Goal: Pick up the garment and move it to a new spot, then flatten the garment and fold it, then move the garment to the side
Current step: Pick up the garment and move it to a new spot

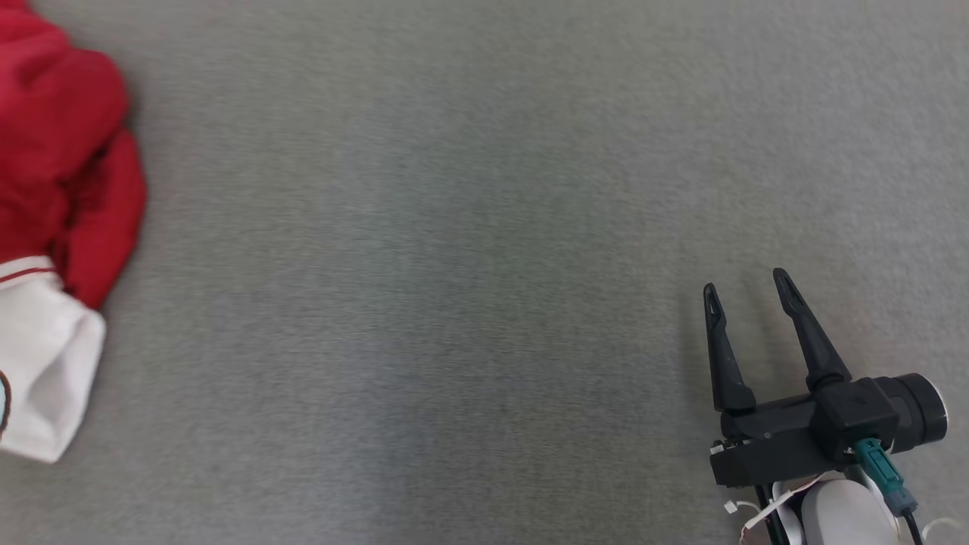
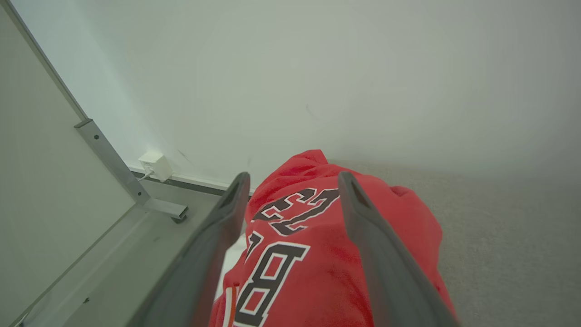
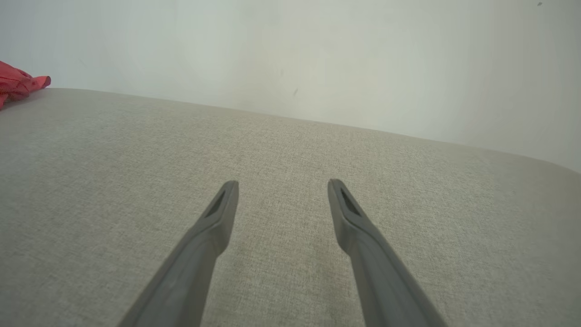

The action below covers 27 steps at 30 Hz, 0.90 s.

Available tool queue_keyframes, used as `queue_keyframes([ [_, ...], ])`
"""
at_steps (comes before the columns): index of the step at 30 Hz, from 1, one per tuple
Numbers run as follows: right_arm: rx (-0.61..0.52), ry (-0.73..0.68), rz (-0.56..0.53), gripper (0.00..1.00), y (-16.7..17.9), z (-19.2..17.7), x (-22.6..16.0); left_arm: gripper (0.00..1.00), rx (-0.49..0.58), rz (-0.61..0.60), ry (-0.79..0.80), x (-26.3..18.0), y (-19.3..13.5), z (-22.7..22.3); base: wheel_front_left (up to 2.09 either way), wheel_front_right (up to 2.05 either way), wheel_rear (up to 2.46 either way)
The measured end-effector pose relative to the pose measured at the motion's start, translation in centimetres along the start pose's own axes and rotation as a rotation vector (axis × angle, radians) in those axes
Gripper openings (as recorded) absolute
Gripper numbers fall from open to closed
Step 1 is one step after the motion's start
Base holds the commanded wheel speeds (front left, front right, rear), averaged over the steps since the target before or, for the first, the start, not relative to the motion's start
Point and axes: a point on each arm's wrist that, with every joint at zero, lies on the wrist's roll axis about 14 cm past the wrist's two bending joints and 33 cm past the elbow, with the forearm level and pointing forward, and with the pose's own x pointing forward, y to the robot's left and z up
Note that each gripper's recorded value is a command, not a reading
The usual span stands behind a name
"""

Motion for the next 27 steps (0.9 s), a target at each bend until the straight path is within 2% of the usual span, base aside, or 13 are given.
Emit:
queue_keyframes([
  [7,-0.014,0.056,-0.064,1.0,-2.4,-1.9,-1.0,1.0,0.019,-0.04,0.274,2.3,-2.2,-7.7,0.0,0.0,0.0],
  [15,-0.025,0.083,-0.095,1.0,-3.5,-2.7,-1.7,1.0,0.025,-0.047,0.564,1.3,-3.3,-14.5,0.0,0.0,0.0],
  [16,-0.025,0.083,-0.092,1.0,-3.4,-2.7,-1.7,0.85,0.017,-0.047,0.572,1.2,-3.5,-14.7,0.0,0.0,0.0],
  [17,-0.024,0.083,-0.088,1.0,-3.2,-2.7,-1.6,0.04,0.017,-0.045,0.579,1.1,-3.4,-14.8,0.0,0.0,0.0],
  [18,-0.023,0.084,-0.084,1.0,-3.1,-2.6,-1.5,0.0,0.021,-0.045,0.583,1.0,-3.4,-14.9,0.0,0.0,0.0],
  [20,-0.022,0.079,-0.078,1.0,-2.9,-2.5,-1.5,0.0,0.023,-0.044,0.562,1.1,-3.3,-14.7,0.0,0.0,0.0],
  [23,-0.022,0.073,-0.074,1.0,-2.8,-2.2,-1.4,0.0,0.043,-0.037,0.441,1.8,-3.2,-12.8,0.0,0.0,0.0],
  [27,-0.014,0.061,-0.073,1.0,-2.6,-1.7,-1.6,0.0,0.036,-0.046,0.227,3.4,-3.6,-7.5,0.0,0.0,0.0],
])
